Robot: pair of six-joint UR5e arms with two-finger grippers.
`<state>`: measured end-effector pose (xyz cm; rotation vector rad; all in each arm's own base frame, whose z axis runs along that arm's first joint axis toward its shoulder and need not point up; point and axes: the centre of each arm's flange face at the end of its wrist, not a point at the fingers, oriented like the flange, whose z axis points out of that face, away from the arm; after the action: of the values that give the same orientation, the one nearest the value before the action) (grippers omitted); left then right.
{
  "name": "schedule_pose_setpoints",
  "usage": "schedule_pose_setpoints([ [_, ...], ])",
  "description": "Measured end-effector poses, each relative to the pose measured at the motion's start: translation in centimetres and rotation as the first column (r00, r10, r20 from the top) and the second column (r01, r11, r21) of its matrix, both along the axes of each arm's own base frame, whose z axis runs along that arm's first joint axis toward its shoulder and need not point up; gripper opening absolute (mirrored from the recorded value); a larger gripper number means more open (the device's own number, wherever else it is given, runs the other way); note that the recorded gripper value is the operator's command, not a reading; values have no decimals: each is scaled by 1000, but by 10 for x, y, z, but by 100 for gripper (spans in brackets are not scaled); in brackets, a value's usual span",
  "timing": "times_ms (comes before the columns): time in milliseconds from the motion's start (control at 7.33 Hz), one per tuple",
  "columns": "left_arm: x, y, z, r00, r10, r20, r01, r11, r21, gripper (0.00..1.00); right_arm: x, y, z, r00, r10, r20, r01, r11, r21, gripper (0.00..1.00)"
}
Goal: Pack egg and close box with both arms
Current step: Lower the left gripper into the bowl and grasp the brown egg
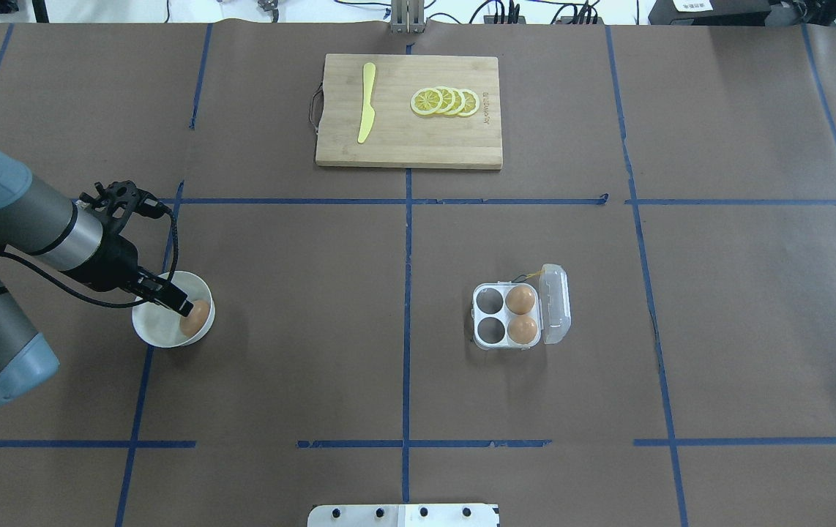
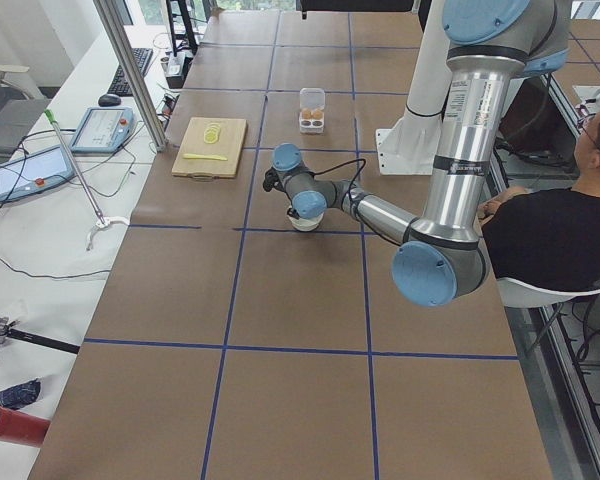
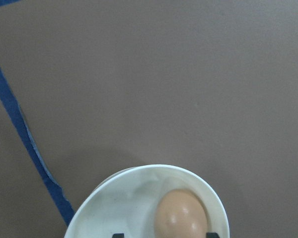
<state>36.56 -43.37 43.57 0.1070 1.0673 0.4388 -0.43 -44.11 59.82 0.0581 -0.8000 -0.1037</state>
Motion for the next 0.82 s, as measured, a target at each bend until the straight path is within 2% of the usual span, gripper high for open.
schedule_pose_setpoints([
  [818, 25, 9, 0, 999, 40, 4, -40, 999, 6, 60, 0, 1, 4, 1000, -3, -2, 3, 1000, -7, 100],
])
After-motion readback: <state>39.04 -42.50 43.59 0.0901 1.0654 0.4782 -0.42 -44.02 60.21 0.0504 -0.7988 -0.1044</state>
